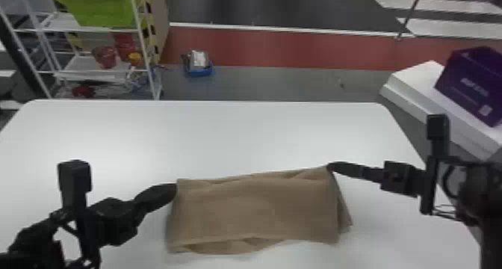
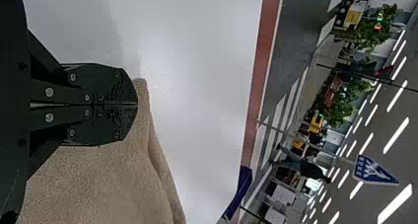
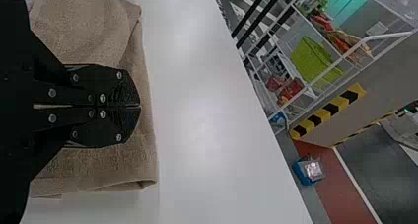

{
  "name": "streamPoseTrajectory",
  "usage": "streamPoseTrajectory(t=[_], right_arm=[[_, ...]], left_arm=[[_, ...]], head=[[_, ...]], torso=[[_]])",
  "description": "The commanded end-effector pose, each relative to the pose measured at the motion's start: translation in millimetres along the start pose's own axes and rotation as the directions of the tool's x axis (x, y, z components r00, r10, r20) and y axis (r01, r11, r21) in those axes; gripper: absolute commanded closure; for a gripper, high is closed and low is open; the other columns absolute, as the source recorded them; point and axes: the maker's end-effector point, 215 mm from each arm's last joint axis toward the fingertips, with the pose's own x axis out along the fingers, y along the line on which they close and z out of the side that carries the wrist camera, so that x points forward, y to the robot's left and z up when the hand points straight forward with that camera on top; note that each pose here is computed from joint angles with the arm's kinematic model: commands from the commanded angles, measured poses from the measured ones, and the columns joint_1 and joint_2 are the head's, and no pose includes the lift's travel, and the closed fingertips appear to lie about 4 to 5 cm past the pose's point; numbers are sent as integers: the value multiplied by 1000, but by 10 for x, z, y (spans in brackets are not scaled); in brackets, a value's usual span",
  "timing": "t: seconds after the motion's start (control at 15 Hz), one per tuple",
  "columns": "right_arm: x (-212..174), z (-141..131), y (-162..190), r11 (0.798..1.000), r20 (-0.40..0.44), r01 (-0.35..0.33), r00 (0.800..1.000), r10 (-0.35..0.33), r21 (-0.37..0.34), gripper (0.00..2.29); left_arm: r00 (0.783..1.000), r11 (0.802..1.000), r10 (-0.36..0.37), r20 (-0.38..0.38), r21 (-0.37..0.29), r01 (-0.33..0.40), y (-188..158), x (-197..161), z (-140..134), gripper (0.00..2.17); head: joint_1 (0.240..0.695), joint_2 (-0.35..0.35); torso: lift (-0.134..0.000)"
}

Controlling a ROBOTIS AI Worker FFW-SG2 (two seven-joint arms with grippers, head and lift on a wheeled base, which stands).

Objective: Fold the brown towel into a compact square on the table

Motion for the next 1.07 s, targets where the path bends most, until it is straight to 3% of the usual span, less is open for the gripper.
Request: streamPoseTrajectory(t=[0.0,0.2,0.33,0.47,0.8,0.87,0.93,1.0], right_arm=[[62,-99,16,1000,-18,-13,1000,13,17,1204],[-37,-107,311,999,-31,-32,999,33,38,1204],[-215,220,324,999,38,21,999,-20,-25,1204],[-164,538,84,999,42,29,999,-30,27,1204],[169,235,-442,980,-100,159,984,-147,122,1187],[176,153,-549,972,-122,200,975,-185,124,903],[200,93,-612,968,-135,229,967,-215,105,340],[201,63,-674,963,-135,256,961,-243,87,6]], left_arm=[[1000,1000,-10,23,-25,11,-4,-112,79,2138],[999,998,-6,45,-58,8,97,-229,128,2138],[999,998,5,44,-57,-3,154,-274,143,2138],[999,998,11,41,-63,-8,196,-303,120,2138],[1000,998,9,23,-68,-7,153,-316,56,2138],[1000,998,9,23,-68,-7,150,-319,53,2138],[1000,998,7,21,-68,-6,141,-316,52,2138],[1000,998,5,21,-69,-4,128,-313,48,2138]], head=[[695,-99],[695,-76],[695,-56],[695,-53],[695,-87],[695,-89],[695,-93],[695,-98]], torso=[[-124],[-124],[-124],[-124],[-124],[-124],[-124],[-124]])
